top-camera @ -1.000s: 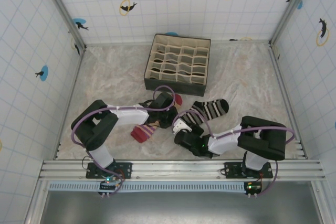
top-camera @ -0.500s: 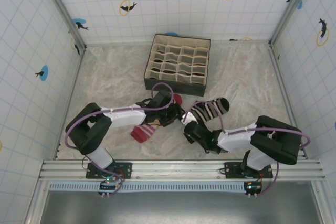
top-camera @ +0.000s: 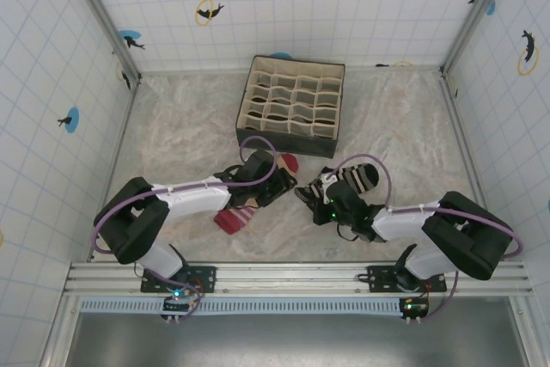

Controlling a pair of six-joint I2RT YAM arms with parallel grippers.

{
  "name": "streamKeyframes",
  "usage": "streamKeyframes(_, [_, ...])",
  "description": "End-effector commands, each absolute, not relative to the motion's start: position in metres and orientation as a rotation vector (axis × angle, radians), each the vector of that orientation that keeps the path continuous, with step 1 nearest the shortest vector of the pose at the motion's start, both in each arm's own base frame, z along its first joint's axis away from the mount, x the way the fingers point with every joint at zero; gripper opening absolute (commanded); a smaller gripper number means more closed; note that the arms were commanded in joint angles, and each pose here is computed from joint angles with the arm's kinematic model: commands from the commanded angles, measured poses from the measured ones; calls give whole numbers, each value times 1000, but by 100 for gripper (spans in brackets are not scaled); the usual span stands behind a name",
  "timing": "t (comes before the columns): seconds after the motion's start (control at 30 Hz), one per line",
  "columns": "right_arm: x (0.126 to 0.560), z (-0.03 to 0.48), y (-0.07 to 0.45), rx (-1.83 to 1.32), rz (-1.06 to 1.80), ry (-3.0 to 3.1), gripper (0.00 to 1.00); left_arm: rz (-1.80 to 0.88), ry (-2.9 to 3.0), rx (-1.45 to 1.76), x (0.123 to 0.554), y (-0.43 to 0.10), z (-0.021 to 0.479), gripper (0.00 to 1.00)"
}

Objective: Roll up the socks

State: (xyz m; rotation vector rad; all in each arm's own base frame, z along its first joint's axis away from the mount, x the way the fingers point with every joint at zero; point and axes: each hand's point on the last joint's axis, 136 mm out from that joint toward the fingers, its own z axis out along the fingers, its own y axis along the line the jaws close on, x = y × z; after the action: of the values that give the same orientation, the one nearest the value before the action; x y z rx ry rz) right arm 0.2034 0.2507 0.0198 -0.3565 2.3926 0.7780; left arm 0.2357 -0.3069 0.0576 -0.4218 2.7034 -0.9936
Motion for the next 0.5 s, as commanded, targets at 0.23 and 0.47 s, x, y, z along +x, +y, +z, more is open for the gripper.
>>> streamKeyframes(0.23, [164,-22,201,270,1039,2642,0,-982,2653,-378,234,-313,59,69])
streamKeyframes(0.47, [153,-34,179,513,1023,2667,0,-1078,2653,-245,227,-337,60,67])
